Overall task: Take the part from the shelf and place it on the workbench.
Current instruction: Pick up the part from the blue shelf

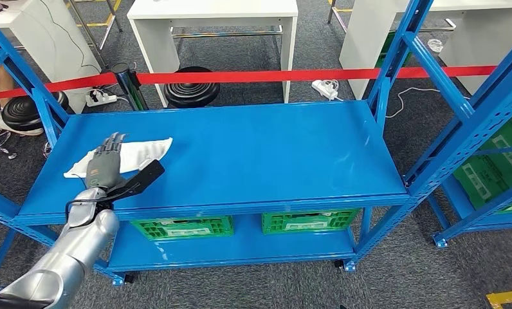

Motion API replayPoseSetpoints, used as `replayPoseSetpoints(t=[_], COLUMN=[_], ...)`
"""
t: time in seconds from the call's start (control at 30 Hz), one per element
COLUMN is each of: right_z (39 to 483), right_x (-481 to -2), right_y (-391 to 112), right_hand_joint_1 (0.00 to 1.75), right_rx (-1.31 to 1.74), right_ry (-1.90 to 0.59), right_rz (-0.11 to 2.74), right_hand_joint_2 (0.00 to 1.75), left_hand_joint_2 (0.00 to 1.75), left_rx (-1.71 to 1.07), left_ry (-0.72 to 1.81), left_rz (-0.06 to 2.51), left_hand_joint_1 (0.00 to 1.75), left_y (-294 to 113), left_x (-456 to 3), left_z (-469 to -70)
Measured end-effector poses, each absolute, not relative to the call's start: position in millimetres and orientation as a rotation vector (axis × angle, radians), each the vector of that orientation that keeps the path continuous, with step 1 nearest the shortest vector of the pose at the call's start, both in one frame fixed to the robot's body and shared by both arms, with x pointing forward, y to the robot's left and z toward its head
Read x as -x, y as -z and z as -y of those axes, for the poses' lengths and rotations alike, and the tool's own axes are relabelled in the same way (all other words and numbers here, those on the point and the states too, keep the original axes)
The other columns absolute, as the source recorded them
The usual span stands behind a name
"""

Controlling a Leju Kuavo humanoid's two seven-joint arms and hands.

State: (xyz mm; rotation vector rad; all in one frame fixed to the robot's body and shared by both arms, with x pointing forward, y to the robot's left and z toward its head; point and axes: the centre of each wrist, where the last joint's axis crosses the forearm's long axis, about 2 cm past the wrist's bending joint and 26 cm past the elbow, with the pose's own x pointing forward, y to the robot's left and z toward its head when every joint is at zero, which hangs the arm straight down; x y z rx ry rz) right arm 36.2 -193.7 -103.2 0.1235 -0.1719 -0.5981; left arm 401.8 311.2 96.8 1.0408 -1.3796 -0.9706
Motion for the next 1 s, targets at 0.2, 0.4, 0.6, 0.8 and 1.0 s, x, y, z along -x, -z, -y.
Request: replayPoseSetpoints(t=[0.2,0.4,0.6,0.8,1.0], right_z=[194.5,194.8,195.5,195.7,196.2], right_x=[-36.4,-36.6,-37.2,-37.3,-37.3], right_y=[103.4,103.4,103.5,103.5,103.6], right_hand_joint_1=[0.0,0.0,0.0,0.0,0.0], right_rx=[-0.134,-0.138,-0.14,-0.135,-0.133], right_ry=[0.597,0.6,0.6,0.601,0.6], right_rz=[0.177,0.2,0.208,0.221,0.225], right_hand_joint_2=[0.0,0.0,0.0,0.0,0.0], left_hand_joint_2=[1.75,1.75,1.75,1.75,1.75], left_rx=[-1.053,-1.03,-1.03,-1.041,-1.047], left_ry=[0.987,1.019,1.028,1.039,1.042], left_rz=[1.333,1.274,1.245,1.196,1.171], left_hand_joint_1=[0.0,0.0,0.0,0.0,1.75], left_y=[-95.2,-97.3,-100.4,-102.8,-102.0], left_x=[-400.6,-403.4,-406.4,-408.8,-408.5], left_z=[-321.7,-322.0,-322.3,-322.9,-324.7])
